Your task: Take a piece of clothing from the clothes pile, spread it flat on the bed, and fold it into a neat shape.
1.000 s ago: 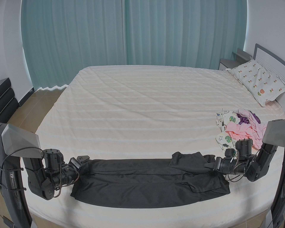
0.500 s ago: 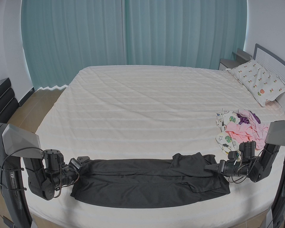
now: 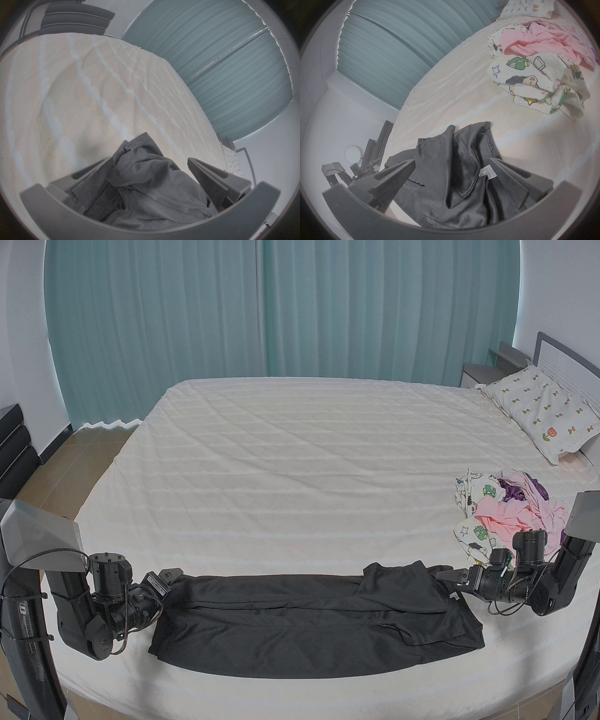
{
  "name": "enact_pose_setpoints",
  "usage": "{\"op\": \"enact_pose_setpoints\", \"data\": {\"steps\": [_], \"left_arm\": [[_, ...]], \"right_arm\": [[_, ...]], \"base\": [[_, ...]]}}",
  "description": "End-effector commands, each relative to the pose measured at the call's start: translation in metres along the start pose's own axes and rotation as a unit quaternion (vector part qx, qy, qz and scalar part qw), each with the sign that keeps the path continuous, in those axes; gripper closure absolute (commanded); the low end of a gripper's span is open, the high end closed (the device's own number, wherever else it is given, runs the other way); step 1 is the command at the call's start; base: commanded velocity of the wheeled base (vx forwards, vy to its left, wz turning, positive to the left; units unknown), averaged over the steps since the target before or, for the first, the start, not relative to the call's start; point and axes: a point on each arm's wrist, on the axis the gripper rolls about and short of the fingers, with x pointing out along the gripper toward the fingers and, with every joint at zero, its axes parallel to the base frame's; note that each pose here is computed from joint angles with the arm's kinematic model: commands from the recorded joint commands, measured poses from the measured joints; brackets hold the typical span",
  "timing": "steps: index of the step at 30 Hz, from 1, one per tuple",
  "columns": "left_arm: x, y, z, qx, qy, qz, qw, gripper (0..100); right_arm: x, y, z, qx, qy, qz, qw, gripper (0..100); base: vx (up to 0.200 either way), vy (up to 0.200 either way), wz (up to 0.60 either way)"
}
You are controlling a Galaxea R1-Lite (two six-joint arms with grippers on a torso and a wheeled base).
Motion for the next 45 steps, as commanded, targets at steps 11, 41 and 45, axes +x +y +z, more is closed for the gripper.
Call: {"op": "enact_pose_setpoints", "data": {"steps": [11, 41, 45], "left_arm": [[-0.018, -0.002, 0.007, 0.064, 0.013, 0.050, 0.9966, 0], [-0.006, -0.015, 0.016, 0.006, -0.002, 0.030, 0.9995, 100], [-0.006, -0.016, 0.015, 0.004, -0.001, 0.030, 0.9996, 100]], "right_arm": [[0.003, -0.005, 0.000, 0.005, 0.001, -0.003, 1.0000, 0], [-0.007, 0.033, -0.006, 0.100, -0.037, -0.059, 0.9926, 0], [-0.010, 0.041, -0.022, 0.128, -0.034, -0.089, 0.9873, 0]], "base": [[0.000, 0.000, 0.00], [0.000, 0.000, 0.00], [0.000, 0.000, 0.00]]}}
